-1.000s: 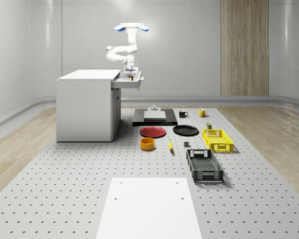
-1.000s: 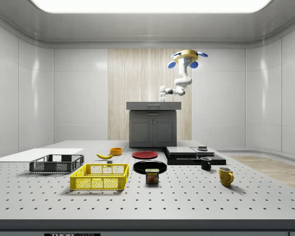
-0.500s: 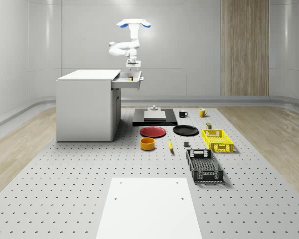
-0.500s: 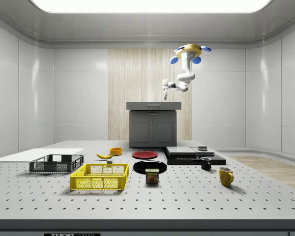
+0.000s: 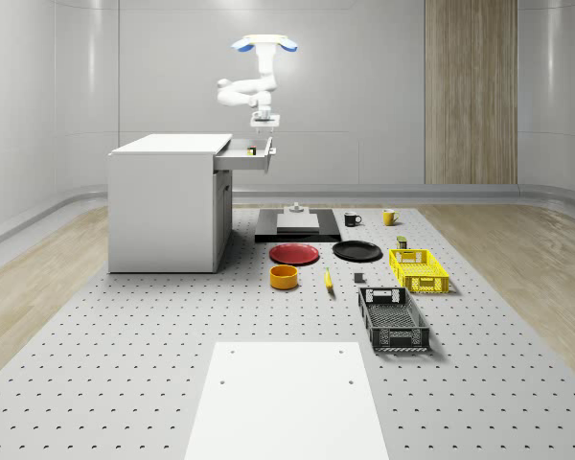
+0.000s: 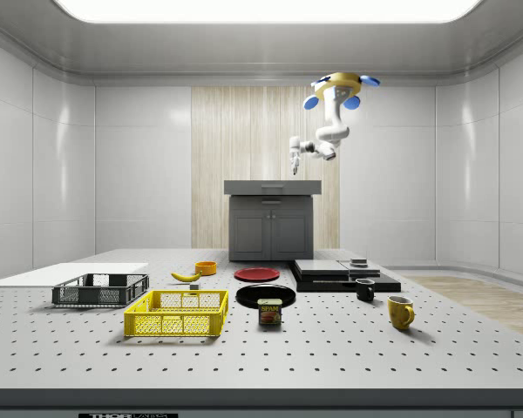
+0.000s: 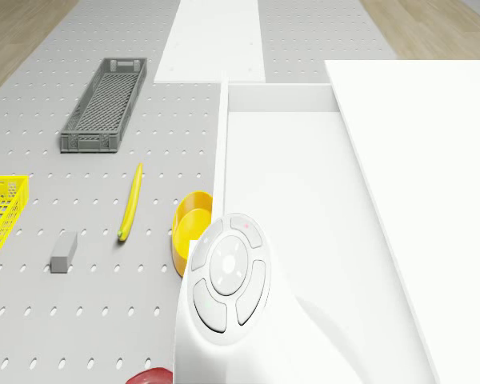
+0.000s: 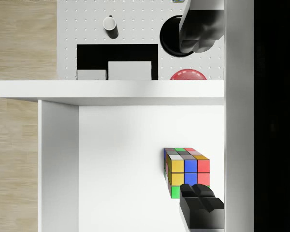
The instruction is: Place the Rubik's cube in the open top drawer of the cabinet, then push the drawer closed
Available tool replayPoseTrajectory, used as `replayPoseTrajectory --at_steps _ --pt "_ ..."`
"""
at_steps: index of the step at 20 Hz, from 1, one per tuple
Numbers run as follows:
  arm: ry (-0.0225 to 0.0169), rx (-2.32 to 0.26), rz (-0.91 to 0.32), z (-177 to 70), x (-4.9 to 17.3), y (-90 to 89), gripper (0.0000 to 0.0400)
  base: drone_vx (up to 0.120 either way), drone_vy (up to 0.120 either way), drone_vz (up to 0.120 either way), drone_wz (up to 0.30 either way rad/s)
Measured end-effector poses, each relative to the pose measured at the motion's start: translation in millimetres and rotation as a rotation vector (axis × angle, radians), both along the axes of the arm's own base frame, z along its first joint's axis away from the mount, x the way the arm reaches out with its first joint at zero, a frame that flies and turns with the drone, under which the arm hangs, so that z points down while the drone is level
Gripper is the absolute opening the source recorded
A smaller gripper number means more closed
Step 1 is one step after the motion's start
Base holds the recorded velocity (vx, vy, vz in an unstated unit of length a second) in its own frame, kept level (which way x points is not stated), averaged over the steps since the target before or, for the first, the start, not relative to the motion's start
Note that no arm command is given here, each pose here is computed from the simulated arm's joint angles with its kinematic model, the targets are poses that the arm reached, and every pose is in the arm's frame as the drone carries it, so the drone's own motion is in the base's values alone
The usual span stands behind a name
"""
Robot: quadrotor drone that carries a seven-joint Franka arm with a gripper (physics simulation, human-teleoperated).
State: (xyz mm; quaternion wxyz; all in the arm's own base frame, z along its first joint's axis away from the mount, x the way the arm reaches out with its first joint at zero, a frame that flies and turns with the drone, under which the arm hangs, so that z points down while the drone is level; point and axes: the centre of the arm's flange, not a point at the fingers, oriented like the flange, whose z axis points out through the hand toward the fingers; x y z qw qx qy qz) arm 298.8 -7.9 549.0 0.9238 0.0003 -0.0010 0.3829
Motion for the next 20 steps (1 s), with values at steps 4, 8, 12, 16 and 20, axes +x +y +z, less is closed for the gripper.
replayPoseTrajectory --at_steps 4,8,12,16,20 --pt "0.0 0.0 0.0 -0.2 0.0 0.0 0.04 0.0 0.12 0.0 0.0" --pt "0.0 0.0 0.0 -0.2 0.0 0.0 0.04 0.0 0.12 -0.06 0.0" --pt "0.0 0.0 0.0 -0.3 0.0 0.0 0.04 0.0 0.12 -0.04 0.0" --pt "0.0 0.0 0.0 -0.3 0.0 0.0 0.04 0.0 0.12 -0.04 0.0" --pt "0.0 0.0 0.0 -0.3 0.0 0.0 0.04 0.0 0.12 -0.08 0.0"
